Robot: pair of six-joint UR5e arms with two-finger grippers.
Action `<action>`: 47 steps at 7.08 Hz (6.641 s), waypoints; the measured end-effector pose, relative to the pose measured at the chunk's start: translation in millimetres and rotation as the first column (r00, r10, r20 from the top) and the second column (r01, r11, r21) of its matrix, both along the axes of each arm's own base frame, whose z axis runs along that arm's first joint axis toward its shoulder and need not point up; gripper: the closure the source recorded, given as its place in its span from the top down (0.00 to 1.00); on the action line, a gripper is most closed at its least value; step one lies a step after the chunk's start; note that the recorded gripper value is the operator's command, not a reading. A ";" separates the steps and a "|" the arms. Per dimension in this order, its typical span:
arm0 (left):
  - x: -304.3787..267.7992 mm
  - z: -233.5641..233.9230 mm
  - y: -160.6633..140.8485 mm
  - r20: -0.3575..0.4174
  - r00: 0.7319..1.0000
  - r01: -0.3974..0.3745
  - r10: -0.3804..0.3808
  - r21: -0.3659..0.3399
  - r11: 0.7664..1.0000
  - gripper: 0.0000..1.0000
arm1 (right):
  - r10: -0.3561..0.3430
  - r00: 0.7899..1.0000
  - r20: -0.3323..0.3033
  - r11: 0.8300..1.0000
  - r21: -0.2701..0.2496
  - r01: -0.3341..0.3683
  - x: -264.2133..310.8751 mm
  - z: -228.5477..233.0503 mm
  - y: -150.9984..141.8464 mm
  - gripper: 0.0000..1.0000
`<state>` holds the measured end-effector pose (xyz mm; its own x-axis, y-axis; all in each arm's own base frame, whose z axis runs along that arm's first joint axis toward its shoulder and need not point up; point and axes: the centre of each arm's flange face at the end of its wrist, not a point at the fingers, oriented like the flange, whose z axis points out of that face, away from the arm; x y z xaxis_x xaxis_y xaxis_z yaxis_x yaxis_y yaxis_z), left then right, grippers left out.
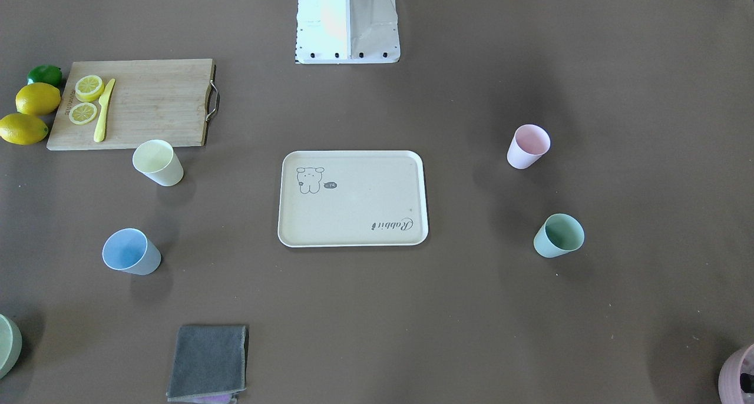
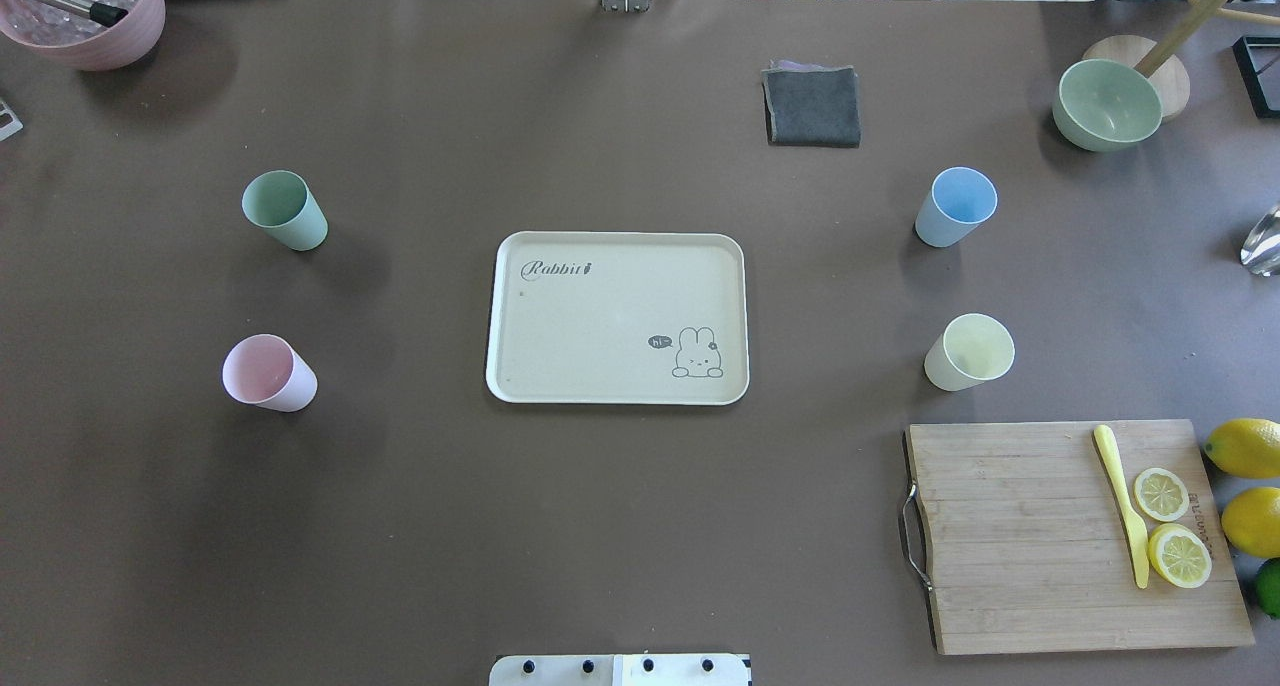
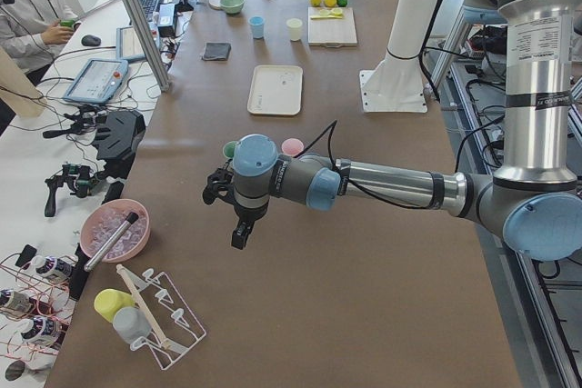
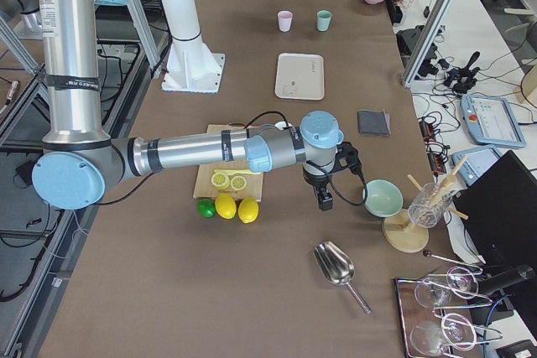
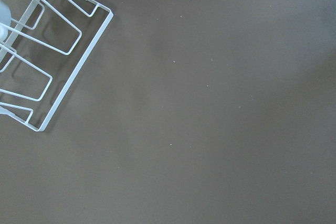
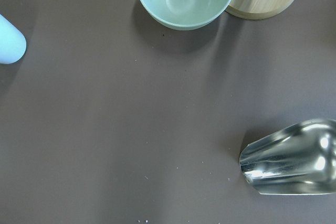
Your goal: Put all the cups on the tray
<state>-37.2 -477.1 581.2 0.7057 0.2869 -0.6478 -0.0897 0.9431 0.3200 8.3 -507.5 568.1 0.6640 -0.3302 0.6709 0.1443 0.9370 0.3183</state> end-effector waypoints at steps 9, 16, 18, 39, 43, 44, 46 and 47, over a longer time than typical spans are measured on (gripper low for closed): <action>292.5 -159.6 48.1 -0.142 0.974 0.135 -0.174 -0.246 0.960 0.98 | 0.044 0.994 0.104 0.985 -0.169 -0.025 -147.1 -92.9 33.4 0.97; 353.9 -133.4 72.5 -0.063 0.990 0.106 -0.125 -0.242 0.965 0.72 | -0.034 0.996 0.081 0.960 -0.276 0.055 -255.5 -93.1 34.6 0.91; 357.0 -134.4 75.0 -0.064 0.991 0.101 -0.120 -0.244 0.965 0.17 | -0.050 0.996 0.076 0.950 -0.305 0.071 -285.2 -90.2 21.7 0.49; 514.0 -349.2 3.5 -0.087 0.986 0.116 -0.143 -0.259 0.959 0.98 | 0.165 0.977 0.135 0.908 -0.408 -0.097 -445.2 -298.4 5.7 1.00; 359.6 -256.8 -94.4 0.006 0.998 0.056 -0.056 -0.108 0.993 0.98 | 0.144 0.988 0.055 0.946 -0.300 -0.122 -284.7 -200.3 -71.1 0.99; 341.2 -232.9 -110.7 0.037 0.998 0.050 -0.047 -0.103 0.993 0.98 | 0.132 0.991 0.013 0.950 -0.287 -0.123 -265.9 -165.3 -86.9 0.97; 335.3 -202.2 -127.3 0.073 0.997 0.050 -0.041 -0.127 0.991 0.98 | 0.111 0.993 -0.049 0.950 -0.288 -0.121 -256.1 -120.8 -104.1 0.90; 335.9 -192.9 -131.3 0.082 0.996 0.051 -0.040 -0.137 0.989 0.98 | 0.111 0.992 -0.064 0.947 -0.296 -0.125 -256.3 -111.1 -109.1 0.90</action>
